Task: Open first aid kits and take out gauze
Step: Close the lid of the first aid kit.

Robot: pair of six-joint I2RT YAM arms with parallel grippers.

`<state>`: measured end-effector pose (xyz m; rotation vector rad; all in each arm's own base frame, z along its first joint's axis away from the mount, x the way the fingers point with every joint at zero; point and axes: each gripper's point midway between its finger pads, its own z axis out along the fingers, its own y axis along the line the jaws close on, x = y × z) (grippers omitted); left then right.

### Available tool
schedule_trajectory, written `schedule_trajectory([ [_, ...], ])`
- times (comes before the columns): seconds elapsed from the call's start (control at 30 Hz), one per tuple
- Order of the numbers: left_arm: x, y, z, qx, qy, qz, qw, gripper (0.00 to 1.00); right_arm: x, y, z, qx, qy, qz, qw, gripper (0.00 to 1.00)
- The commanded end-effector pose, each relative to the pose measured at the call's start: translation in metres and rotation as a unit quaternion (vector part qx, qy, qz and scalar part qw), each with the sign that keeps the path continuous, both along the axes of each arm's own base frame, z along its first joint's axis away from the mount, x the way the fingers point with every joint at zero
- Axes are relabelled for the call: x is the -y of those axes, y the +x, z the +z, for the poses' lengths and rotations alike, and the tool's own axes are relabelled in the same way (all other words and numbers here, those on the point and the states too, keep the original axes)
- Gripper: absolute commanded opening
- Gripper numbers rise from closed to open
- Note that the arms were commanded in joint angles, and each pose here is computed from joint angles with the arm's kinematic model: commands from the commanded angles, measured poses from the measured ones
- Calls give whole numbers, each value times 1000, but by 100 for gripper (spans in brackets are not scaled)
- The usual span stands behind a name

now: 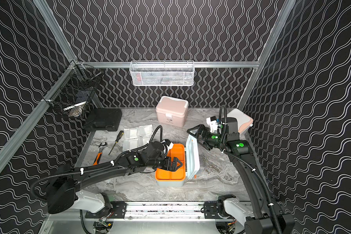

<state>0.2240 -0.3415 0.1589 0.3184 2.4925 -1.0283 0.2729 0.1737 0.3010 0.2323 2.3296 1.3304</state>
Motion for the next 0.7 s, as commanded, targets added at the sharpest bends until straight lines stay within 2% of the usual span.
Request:
schedule_trajectory([
  [0.0,-5,-5,13,7,-17,5,1000,99,-16,-8,11,8,-2,25,1000,100],
  [0.37,-70,-24,51,53,-7,62,997,99,-52,-16,3,9,-31,73,997,100],
  [0.47,-94,-30,64,73,3,84,994,99,-64,-21,-2,10,-39,95,995,100],
  [0.67,-124,-40,95,109,-13,107,988,99,-97,-38,-11,11,-53,157,986,100],
])
